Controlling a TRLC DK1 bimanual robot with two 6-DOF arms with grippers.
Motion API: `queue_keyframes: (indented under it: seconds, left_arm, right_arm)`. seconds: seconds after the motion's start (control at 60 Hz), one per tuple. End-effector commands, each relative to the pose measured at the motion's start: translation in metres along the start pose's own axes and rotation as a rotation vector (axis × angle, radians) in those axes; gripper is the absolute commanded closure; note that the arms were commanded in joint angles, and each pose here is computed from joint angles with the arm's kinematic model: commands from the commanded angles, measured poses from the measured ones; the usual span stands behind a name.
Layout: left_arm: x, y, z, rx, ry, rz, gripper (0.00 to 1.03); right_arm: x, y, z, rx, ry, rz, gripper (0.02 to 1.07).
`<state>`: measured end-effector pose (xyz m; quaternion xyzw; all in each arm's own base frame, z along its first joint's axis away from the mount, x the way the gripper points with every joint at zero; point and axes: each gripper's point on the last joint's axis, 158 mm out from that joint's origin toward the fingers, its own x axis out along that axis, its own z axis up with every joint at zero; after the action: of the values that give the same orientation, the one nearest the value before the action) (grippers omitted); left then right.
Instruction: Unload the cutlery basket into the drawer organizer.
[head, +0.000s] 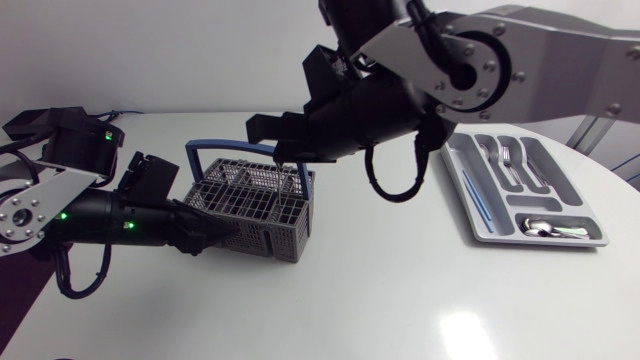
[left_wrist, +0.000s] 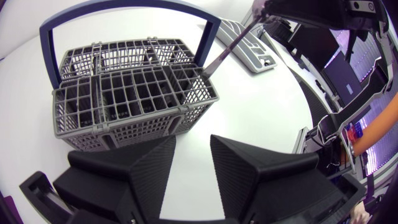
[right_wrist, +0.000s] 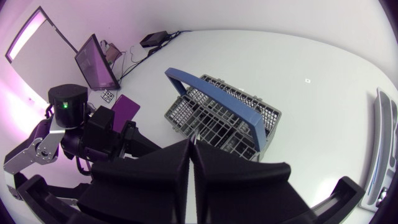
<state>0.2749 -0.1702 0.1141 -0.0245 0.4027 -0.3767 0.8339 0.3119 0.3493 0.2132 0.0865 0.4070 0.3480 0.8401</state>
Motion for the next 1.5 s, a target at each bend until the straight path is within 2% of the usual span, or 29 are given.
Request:
queue_keyframes:
  seconds: [0.0, 0.033, 0.133, 0.367, 0.8, 1.483]
  left_arm:
    - [-0.007, -0.006, 0.012, -0.008, -0.025, 0.006, 0.62]
    - [-0.008, -0.004, 0.012, -0.021, -0.026, 0.017, 0.66]
    - [-0.009, -0.002, 0.015, -0.053, -0.034, 0.042, 0.70]
    - [-0.009, -0.007, 0.010, -0.065, -0.030, 0.075, 0.70]
    - [-0.014, -0.006, 0.010, -0.079, -0.045, 0.107, 0.69]
    - [-0.016, -0.002, 0.012, -0.070, -0.050, 0.153, 0.69]
  right_arm:
    - [-0.021, 0.001, 0.013, -0.003, -0.035, 0.008, 1.01]
    - [-0.027, 0.000, 0.014, -0.001, -0.033, 0.008, 1.01]
    - [-0.035, -0.006, 0.008, -0.008, -0.005, -0.012, 1.01]
    - [-0.056, -0.038, -0.007, -0.019, 0.044, -0.106, 1.01]
    - [-0.109, -0.153, -0.046, 0.025, 0.103, -0.378, 1.01]
    - [-0.212, -0.364, -0.106, 0.043, 0.190, -0.953, 1.01]
